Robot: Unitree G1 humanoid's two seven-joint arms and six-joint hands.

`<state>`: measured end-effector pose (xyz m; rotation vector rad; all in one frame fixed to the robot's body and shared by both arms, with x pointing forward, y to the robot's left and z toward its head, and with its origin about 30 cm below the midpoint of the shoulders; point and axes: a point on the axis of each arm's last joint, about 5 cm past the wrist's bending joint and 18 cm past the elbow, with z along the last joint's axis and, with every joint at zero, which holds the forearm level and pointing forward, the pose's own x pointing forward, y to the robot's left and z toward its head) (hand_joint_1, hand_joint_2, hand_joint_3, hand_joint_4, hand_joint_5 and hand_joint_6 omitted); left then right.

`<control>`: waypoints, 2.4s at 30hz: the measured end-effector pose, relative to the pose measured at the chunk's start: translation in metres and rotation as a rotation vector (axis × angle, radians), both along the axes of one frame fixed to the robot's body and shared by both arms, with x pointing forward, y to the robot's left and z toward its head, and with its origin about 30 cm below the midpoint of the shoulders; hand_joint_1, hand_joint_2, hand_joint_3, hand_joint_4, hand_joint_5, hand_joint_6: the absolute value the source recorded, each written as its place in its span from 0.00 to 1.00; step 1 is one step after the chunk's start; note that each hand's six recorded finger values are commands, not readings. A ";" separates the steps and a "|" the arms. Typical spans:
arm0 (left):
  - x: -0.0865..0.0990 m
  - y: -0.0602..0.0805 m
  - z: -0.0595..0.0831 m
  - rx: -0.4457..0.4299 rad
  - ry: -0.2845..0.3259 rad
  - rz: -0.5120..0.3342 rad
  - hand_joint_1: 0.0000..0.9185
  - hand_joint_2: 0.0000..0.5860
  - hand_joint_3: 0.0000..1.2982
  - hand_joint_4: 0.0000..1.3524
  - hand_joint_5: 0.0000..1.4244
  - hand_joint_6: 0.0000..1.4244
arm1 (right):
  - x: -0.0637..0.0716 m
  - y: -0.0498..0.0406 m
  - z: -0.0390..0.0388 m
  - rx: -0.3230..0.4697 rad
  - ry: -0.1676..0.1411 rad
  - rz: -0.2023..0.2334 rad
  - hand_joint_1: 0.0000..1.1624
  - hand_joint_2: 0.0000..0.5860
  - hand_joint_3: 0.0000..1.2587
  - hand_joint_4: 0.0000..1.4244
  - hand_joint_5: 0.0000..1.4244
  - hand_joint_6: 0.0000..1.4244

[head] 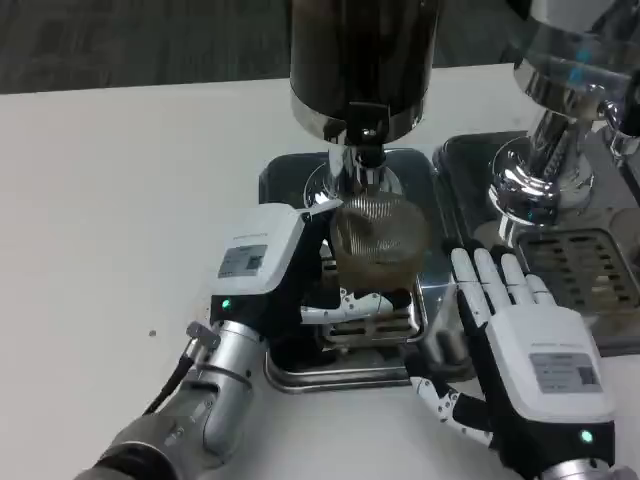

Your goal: Grasp the cup under the faucet to collect the drink, then remove the cup.

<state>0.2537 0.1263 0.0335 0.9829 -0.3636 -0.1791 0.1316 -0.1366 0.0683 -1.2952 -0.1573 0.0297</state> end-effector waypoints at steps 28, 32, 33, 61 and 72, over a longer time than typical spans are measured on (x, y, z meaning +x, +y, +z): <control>-0.001 0.015 0.009 -0.111 -0.159 -0.008 0.04 0.04 0.06 0.14 0.37 0.50 | 0.002 -0.0036 0.0007 0.015 -0.002 -0.020 0.40 0.59 0.00 0.00 0.00 0.06; -0.005 0.023 0.011 -0.164 -0.190 0.017 0.02 0.03 0.00 0.00 0.22 0.23 | 0.003 -0.0066 0.0012 0.026 -0.002 -0.034 0.40 0.58 0.00 0.00 0.00 0.06; -0.005 0.025 0.012 -0.168 -0.194 0.016 0.01 0.03 0.00 0.00 0.20 0.21 | 0.003 -0.0075 0.0013 0.030 -0.002 -0.039 0.40 0.58 0.00 0.00 0.00 0.06; -0.003 0.087 0.089 -0.636 0.002 -0.465 0.00 0.12 0.02 0.01 0.14 0.11 | 0.014 -0.0099 -0.0035 0.066 0.016 -0.044 0.40 0.58 0.00 0.00 0.00 0.06; 0.015 0.073 0.097 -0.582 0.080 -0.586 0.00 0.14 0.06 0.06 0.18 0.14 | 0.014 -0.0082 -0.0049 0.076 0.000 -0.055 0.40 0.58 0.00 0.00 0.00 0.06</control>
